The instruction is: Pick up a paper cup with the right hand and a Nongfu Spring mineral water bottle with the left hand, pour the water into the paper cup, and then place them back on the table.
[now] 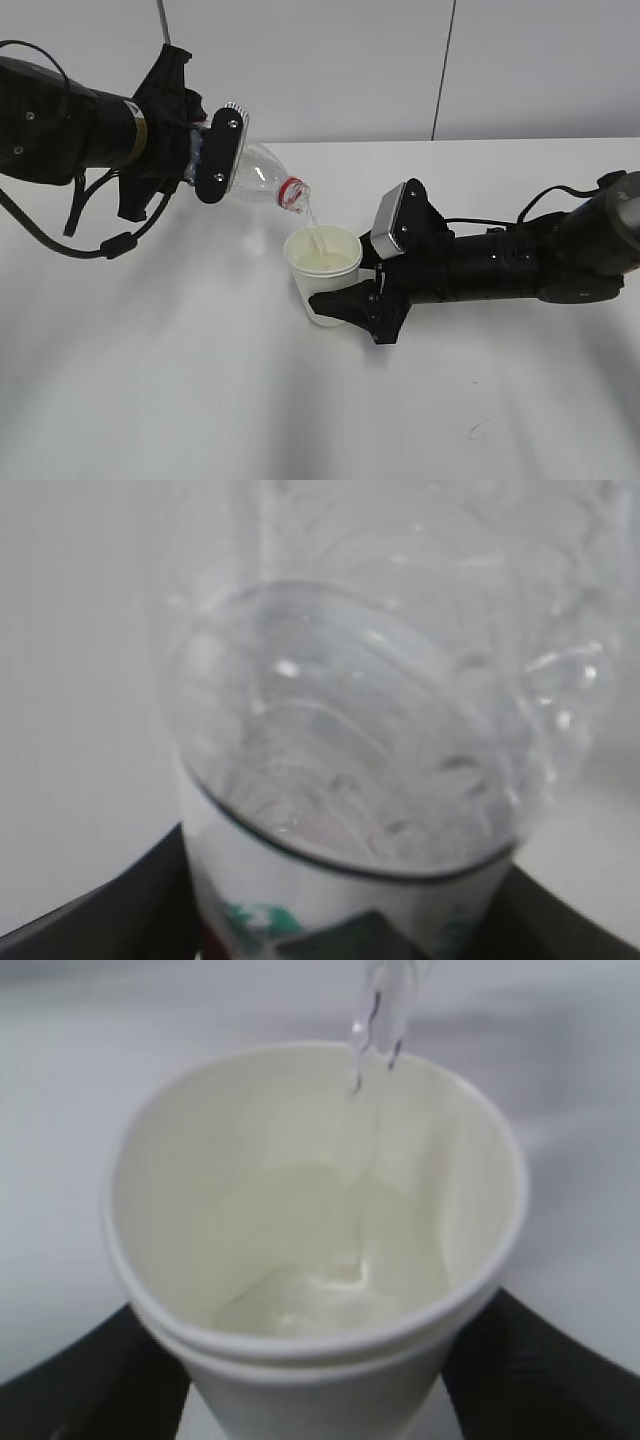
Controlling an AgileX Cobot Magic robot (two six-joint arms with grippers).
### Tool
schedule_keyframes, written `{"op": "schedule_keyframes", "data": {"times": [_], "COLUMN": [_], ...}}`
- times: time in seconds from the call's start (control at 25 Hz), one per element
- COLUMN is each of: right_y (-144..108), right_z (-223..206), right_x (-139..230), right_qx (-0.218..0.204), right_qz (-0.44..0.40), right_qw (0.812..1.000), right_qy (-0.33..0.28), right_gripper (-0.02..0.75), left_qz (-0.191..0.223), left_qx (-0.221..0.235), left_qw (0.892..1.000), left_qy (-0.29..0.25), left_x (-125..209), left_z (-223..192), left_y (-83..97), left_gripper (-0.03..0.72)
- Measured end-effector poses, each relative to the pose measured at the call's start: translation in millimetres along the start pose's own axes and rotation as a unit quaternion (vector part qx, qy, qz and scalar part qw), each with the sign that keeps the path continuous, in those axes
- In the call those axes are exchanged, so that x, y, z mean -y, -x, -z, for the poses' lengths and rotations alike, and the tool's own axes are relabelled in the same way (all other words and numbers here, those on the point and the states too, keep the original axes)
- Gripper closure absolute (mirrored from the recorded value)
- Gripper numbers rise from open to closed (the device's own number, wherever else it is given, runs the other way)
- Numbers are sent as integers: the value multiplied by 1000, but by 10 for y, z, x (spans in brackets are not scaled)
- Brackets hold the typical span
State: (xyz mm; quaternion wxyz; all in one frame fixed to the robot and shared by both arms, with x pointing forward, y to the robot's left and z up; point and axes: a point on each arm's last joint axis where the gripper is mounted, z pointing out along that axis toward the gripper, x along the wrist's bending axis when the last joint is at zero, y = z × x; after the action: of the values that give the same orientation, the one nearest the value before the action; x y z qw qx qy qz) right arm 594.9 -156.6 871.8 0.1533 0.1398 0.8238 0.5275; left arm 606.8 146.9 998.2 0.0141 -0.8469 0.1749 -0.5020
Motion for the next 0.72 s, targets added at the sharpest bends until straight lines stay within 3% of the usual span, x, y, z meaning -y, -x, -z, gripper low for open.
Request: {"op": "schedule_keyframes", "data": {"times": [0.72], "right_y": [65], "right_z": [-15], "right_x": [-54], "right_qx": [10], "right_qz": [5], "right_qw": [1000], "right_qy": [7], "right_gripper": [210], "left_qz": [3], "left_qx": [1], "left_qw": [1000], "left_qy": [4], "left_x": [-8], "left_z": [0], "left_y": [1], "left_gripper": [284]}}
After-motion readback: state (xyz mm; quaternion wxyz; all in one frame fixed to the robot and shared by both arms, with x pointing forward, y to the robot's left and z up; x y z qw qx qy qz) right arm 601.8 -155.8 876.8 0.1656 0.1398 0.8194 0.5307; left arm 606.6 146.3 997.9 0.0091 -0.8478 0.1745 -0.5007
